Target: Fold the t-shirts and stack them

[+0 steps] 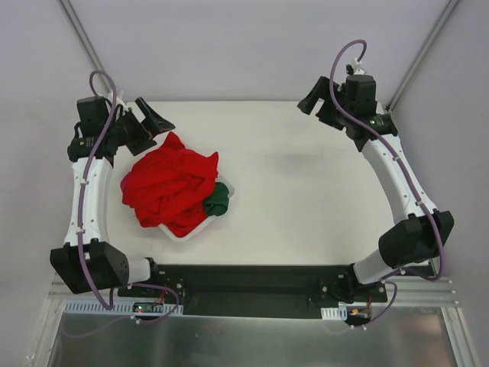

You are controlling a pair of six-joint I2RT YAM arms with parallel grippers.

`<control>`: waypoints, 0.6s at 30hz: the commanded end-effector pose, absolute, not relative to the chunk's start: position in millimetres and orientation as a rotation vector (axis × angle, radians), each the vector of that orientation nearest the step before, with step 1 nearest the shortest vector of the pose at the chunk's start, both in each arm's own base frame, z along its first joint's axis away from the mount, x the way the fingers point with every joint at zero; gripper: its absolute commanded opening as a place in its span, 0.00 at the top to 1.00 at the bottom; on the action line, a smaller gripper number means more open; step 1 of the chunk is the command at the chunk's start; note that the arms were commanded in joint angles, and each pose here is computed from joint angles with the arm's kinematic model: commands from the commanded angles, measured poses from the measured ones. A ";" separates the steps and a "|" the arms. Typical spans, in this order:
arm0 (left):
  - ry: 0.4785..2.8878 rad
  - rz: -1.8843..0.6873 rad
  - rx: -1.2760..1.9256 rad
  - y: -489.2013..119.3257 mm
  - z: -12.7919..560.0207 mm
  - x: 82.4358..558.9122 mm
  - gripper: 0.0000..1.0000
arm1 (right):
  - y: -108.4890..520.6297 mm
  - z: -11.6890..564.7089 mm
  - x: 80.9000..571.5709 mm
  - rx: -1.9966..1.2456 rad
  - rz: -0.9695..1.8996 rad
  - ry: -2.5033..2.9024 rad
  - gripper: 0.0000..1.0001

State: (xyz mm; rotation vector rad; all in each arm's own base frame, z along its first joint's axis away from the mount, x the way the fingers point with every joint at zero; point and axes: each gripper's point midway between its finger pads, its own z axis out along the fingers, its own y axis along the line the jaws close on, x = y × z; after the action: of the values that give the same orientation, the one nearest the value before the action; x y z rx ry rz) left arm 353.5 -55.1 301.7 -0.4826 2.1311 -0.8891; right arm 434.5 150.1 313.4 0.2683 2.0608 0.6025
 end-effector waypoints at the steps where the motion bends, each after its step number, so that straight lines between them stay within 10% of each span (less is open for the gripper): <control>1: 2.105 -0.874 -0.426 -53.1 309.5 349.4 0.01 | 148.7 336.3 429.4 0.255 0.618 1.990 0.04; 18: 2.053 -0.720 -0.428 -39.3 312.9 330.7 0.01 | 173.1 336.3 412.0 0.201 0.767 1.983 0.04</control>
State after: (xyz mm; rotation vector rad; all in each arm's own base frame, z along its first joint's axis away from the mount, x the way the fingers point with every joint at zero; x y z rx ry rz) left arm 337.6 -52.7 300.0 -0.4583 2.1148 -0.8338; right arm 419.6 172.6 293.3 0.2085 2.1066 0.7106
